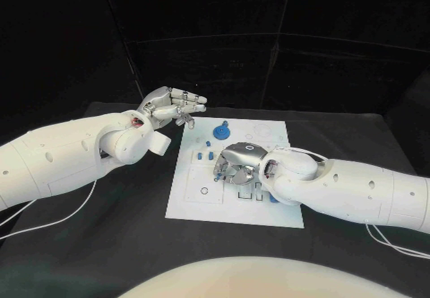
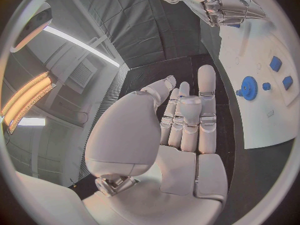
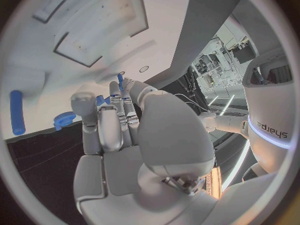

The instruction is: Assemble the parts on the task board

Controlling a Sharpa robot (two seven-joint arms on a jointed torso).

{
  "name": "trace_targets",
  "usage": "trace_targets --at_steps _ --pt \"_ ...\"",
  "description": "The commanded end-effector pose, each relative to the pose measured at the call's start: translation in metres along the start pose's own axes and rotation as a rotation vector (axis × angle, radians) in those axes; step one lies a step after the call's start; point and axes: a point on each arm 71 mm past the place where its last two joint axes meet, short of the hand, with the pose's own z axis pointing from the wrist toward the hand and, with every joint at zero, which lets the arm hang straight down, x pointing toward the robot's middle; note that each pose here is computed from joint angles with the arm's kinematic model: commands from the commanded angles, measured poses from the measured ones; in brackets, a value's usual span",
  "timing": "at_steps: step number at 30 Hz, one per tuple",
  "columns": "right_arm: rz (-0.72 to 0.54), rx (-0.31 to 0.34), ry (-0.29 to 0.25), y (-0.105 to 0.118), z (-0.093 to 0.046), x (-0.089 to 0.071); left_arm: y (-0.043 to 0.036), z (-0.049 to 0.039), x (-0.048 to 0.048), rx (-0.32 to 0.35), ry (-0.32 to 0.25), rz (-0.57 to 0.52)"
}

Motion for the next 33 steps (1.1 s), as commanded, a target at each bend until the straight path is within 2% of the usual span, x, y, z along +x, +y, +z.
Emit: trace_targets --at_steps 1,33 --pt "-0.012 0.004 0.01 -0.0002 0.0011 0.0003 -0.0018 0.0007 0.0012 0.01 0.01 -0.008" --pt "-0.01 -0.011 0.005 0.0035 0.0027 0.0017 -0.0016 0.0005 0.0009 0.007 0.013 -0.009"
